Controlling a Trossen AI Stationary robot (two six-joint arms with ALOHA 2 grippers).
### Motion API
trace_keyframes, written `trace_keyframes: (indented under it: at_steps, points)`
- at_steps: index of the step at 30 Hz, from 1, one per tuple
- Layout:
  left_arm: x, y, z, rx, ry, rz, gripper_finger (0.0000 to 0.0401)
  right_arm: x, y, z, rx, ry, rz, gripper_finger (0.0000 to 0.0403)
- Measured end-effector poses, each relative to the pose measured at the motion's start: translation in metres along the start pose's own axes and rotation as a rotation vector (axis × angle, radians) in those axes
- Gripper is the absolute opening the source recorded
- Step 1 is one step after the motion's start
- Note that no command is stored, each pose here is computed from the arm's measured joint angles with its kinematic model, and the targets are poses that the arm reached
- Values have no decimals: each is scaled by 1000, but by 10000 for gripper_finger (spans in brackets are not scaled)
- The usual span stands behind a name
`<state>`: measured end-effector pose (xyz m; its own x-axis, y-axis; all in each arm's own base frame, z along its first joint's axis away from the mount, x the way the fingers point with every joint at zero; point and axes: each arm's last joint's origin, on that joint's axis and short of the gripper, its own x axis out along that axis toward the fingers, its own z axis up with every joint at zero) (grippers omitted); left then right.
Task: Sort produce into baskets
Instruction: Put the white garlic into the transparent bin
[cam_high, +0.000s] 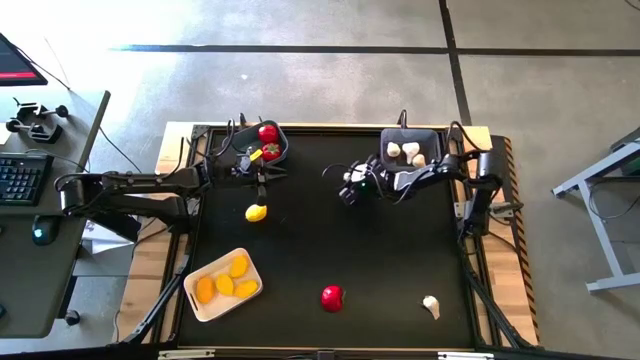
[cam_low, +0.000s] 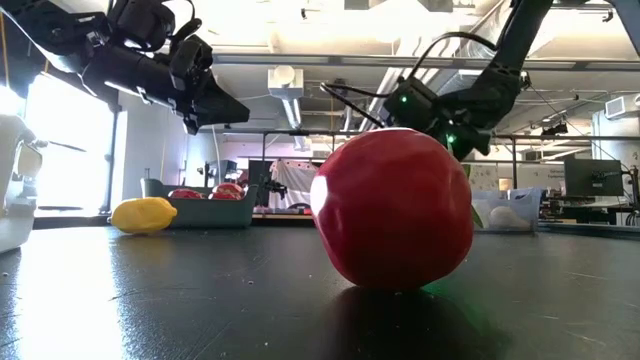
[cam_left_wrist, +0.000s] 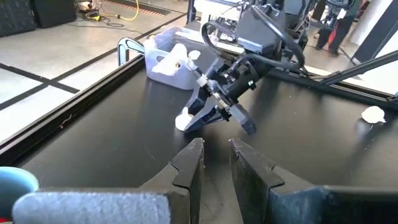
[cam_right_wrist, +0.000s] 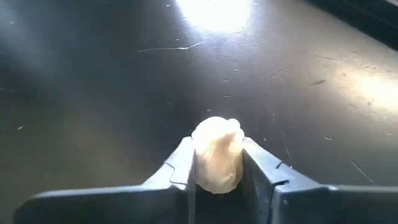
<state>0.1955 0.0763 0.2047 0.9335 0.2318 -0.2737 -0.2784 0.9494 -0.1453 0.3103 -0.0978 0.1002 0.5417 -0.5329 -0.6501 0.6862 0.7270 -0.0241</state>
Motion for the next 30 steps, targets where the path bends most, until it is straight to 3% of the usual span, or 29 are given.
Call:
trace_keyframes:
  at_steps: [6, 11, 18, 21, 30]
  points:
    - [0, 0, 0, 0, 0, 1, 64, -21, -1, 21, 26, -74, 51, 62]
    - [0, 0, 0, -9, 4, 1, 64, -64, -7, 49, 59, -146, 91, 62]
    - [0, 0, -1, -17, 12, 2, 64, -121, -58, 50, 140, 12, -149, 62]
    - [0, 0, -2, -13, 15, 3, 64, -125, -79, 42, 169, 125, -219, 63]
    - [0, 0, -3, -15, 28, 4, 64, -101, -118, 35, 232, 291, -225, 66]
